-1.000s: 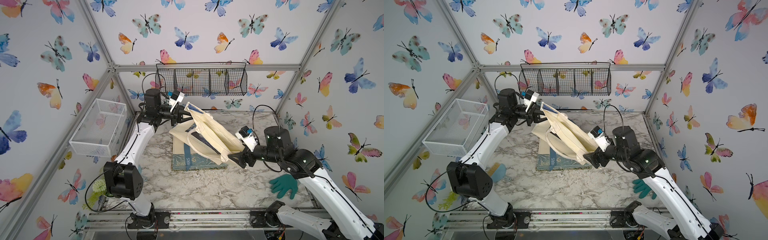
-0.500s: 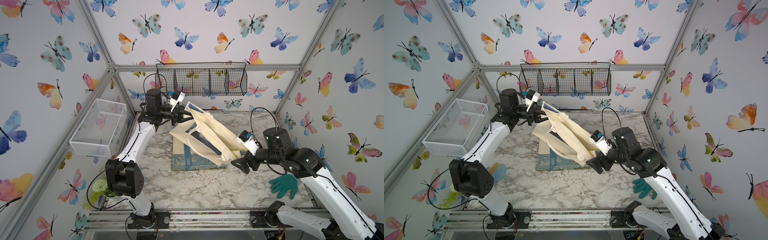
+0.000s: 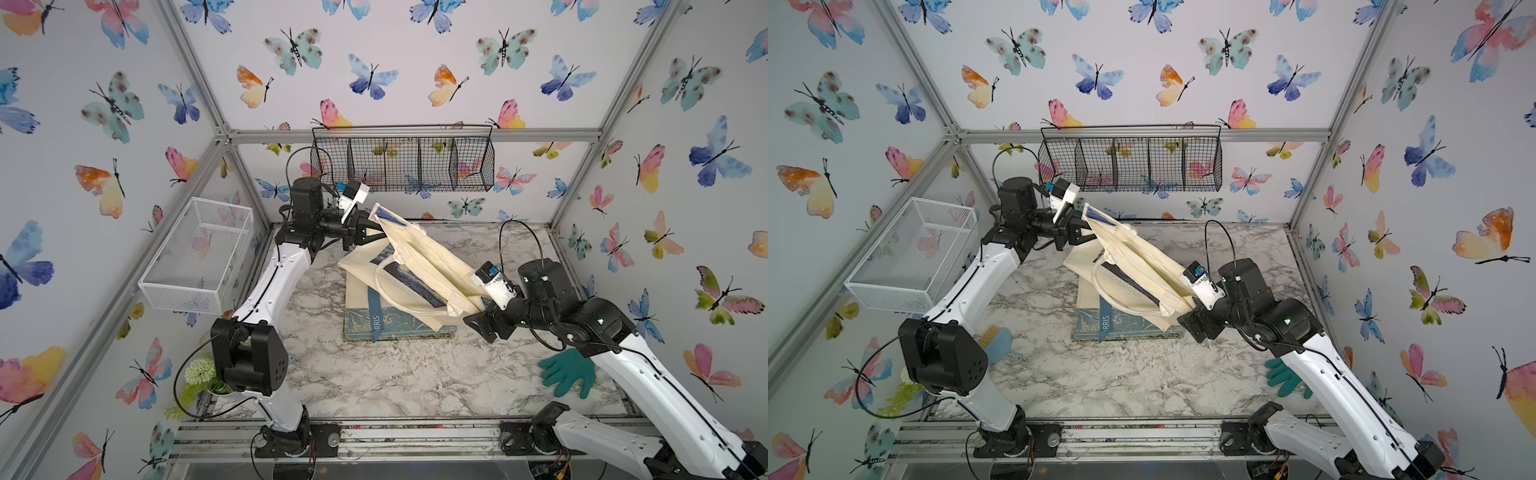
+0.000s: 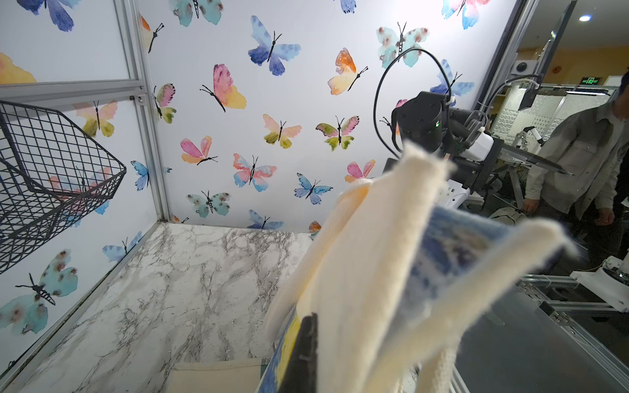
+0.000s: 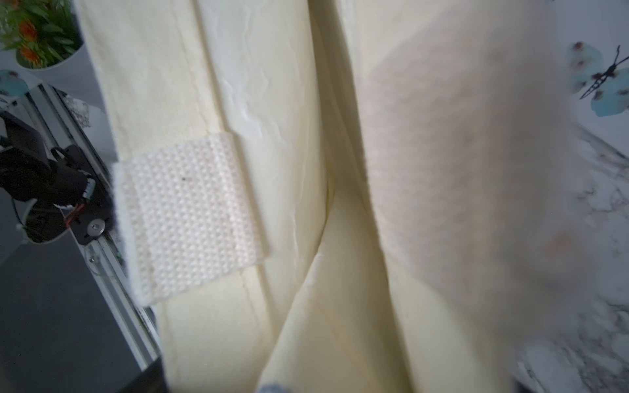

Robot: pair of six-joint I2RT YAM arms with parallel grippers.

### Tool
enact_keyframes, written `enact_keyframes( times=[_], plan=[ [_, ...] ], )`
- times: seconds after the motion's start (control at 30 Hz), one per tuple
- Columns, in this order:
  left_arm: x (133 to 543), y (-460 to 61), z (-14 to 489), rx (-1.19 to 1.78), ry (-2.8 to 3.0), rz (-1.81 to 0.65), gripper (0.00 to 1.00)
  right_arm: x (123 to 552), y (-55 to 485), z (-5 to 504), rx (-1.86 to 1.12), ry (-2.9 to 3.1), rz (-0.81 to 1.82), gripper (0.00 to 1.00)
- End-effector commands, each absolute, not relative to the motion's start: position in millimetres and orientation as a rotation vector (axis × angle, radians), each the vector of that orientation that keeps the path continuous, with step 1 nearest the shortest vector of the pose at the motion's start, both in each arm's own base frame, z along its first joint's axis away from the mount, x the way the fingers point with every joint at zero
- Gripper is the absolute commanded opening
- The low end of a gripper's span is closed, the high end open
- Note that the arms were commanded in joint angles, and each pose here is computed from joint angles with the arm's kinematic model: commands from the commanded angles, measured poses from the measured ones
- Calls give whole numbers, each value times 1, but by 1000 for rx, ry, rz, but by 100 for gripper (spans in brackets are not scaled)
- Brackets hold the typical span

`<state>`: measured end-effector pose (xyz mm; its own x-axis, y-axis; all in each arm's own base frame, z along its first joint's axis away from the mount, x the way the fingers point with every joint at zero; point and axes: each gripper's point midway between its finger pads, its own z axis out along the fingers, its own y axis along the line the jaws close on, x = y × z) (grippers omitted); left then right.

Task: Put away the canvas bag
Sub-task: Press the canvas bag.

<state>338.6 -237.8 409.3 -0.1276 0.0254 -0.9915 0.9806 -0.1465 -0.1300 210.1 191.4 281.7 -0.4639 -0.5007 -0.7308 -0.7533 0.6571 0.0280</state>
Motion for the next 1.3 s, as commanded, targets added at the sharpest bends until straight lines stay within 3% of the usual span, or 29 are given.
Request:
enact_keyframes(
  times=[0.0, 0.03, 0.13, 0.2, 0.53, 0.57, 0.67, 0.83, 1.0, 1.07, 1.17, 1.27],
  plan=[
    [328, -235, 426, 1304, 1185, -1391, 0, 219, 195, 293, -928, 2125, 463, 75],
    [327, -235, 426, 1306, 1183, -1389, 0, 218, 197, 296, -930, 2118, 472, 70],
    [327, -235, 425, 1306, 1184, -1392, 0, 219, 198, 309, -931, 2074, 476, 36],
    [327, -235, 425, 1305, 1185, -1393, 0, 219, 197, 317, -940, 2048, 467, 26],
    [329, -235, 420, 1300, 1193, -1398, 0, 215, 194, 342, -987, 2010, 438, 28],
    [328, -235, 420, 1300, 1194, -1398, 0, 215, 195, 345, -986, 2006, 441, 26],
    [328, -235, 421, 1299, 1193, -1394, 0, 213, 197, 347, -998, 2003, 461, 3],
    [333, -236, 424, 1272, 1211, -1351, 1, 209, 200, 345, -1007, 2013, 496, 2],
    [371, -232, 429, 1020, 1350, -1164, 18, 220, 204, 356, -844, 2067, 558, 3],
    [390, -221, 442, 852, 1402, -1097, 17, 221, 209, 363, -819, 2060, 599, 3],
    [423, -195, 457, 627, 1503, -927, 43, 219, 218, 375, -874, 2016, 641, 4],
    [448, -148, 467, 388, 1547, -581, 43, 216, 224, 388, -907, 1966, 681, 3]
  ],
)
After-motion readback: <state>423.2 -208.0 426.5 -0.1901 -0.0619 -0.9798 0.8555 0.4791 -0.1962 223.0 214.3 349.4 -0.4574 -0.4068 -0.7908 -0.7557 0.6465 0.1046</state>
